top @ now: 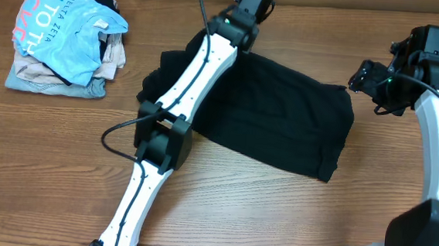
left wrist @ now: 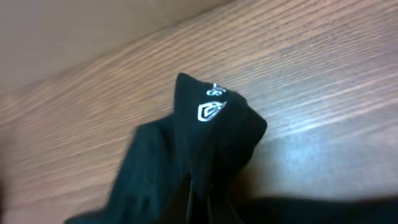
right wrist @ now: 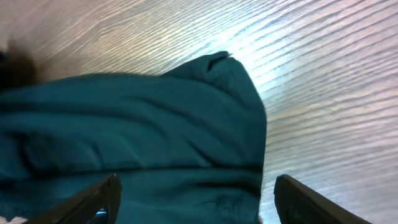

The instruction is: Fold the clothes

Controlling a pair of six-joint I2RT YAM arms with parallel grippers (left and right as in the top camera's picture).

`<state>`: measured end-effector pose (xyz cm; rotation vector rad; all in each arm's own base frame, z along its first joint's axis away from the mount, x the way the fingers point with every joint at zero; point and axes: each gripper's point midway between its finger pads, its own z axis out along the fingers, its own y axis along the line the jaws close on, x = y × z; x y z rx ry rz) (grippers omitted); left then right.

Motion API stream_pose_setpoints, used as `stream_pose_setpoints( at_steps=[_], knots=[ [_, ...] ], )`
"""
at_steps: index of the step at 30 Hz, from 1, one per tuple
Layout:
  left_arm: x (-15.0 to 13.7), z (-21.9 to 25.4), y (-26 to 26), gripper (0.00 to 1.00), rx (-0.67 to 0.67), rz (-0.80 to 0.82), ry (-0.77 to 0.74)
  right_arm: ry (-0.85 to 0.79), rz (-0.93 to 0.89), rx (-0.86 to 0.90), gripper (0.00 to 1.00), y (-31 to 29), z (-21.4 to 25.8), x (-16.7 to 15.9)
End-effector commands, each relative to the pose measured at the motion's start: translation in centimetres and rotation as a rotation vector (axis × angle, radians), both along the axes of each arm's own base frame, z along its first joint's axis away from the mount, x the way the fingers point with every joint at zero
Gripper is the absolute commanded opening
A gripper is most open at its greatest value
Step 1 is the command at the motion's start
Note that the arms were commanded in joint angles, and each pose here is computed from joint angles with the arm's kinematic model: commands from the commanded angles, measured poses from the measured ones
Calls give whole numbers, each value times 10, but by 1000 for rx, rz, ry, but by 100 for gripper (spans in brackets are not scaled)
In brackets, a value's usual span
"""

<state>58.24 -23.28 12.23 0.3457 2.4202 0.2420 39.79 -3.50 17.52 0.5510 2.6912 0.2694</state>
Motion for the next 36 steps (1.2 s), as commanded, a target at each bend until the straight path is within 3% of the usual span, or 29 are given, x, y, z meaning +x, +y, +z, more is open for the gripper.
stream_pose_setpoints(
  at_steps=[1,8,15,25,28,30,34,36],
  knots=[
    [-7,52,12,10,-48,6,-34,13,22,6,82,6,-16,15],
    [-22,40,19,4,-11,6,44,-10,49,-31,79,13,-57,55],
    [-22,39,18,4,-14,3,47,-22,39,-136,66,8,-113,92],
    [-20,40,19,4,-17,6,40,14,44,-165,56,9,-166,104],
    [-19,41,20,4,-22,10,35,32,47,-162,49,12,-175,102],
    [-18,41,21,4,-24,14,32,39,49,-162,36,13,-179,101],
    [-15,44,27,4,-9,32,16,9,10,-154,22,10,-174,109],
    [-9,47,34,4,-2,54,-8,-9,-23,-136,8,3,-163,116]
  ],
)
